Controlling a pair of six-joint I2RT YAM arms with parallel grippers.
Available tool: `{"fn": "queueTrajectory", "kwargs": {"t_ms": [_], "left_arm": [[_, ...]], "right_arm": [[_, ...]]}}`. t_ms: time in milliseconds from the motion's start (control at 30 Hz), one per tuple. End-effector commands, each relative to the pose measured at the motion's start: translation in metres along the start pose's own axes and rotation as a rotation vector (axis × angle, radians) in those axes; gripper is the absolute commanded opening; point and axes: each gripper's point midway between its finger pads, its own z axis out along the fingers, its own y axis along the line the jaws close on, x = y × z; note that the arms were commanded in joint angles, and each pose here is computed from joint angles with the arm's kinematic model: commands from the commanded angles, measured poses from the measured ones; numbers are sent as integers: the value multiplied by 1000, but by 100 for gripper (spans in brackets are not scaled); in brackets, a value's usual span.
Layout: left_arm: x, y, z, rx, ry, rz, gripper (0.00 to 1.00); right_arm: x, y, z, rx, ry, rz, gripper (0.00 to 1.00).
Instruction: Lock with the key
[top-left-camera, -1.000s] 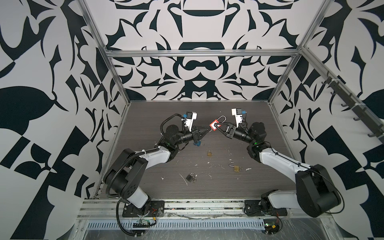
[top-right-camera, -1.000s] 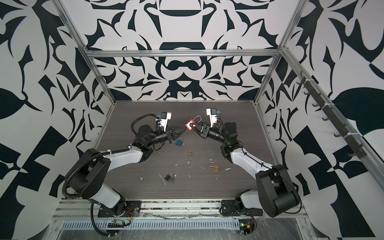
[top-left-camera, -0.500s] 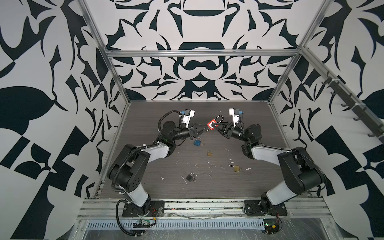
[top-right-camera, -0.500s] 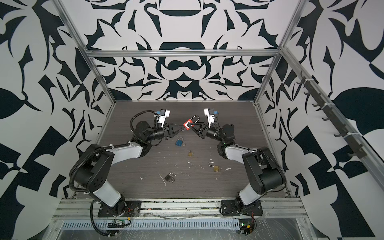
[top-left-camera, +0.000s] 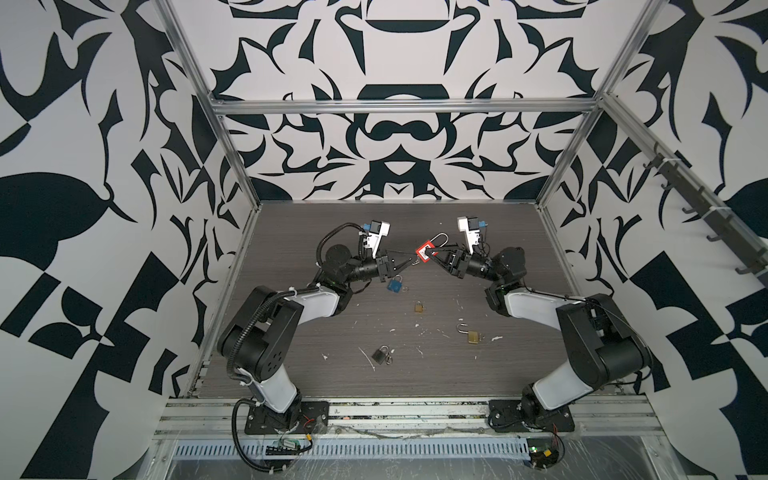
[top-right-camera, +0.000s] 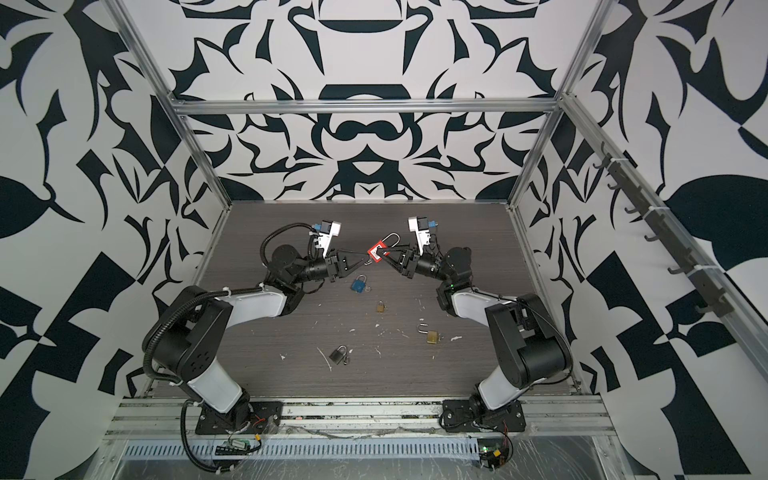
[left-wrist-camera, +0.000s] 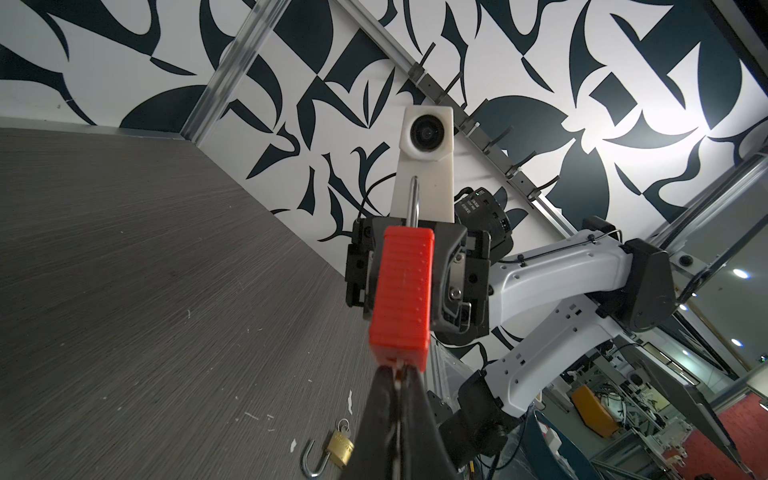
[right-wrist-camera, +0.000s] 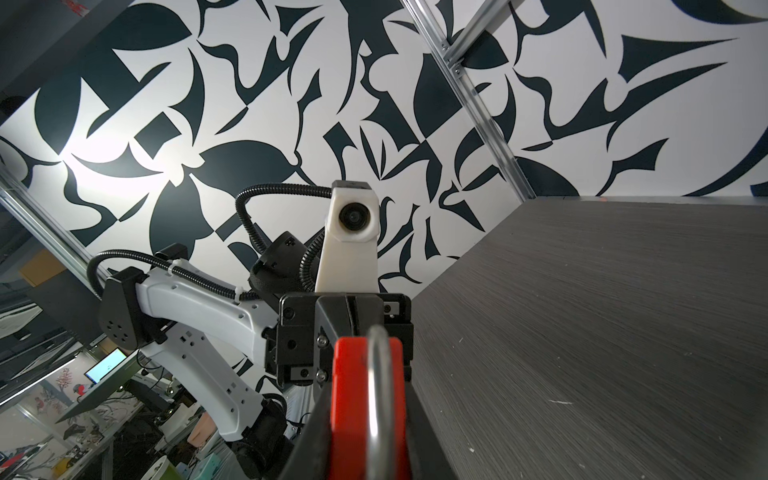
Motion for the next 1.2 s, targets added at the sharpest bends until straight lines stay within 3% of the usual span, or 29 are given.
{"fn": "queueTrajectory", "kwargs": {"t_ms": [0, 400, 633, 833, 967, 1167], "left_arm": [[15, 16, -18, -32, 19, -71, 0], [22, 19, -41, -140, 26, -36, 0], [13, 33, -63, -382, 6, 10, 0], [-1, 51, -98, -722, 22, 77, 0], [-6, 60, -121, -875, 25, 84, 0], [-6, 84, -158, -1027, -8, -46, 0]], "right_arm": [[-70, 17, -23, 45, -202, -234, 0], [-86, 13, -37, 97, -269, -241, 0], [-80, -9, -35, 159, -241, -147, 0], [-57, -46, -27, 321, -144, -12, 0], [-27, -66, -9, 473, 10, 14, 0], [7, -78, 34, 538, 191, 22, 0]]}}
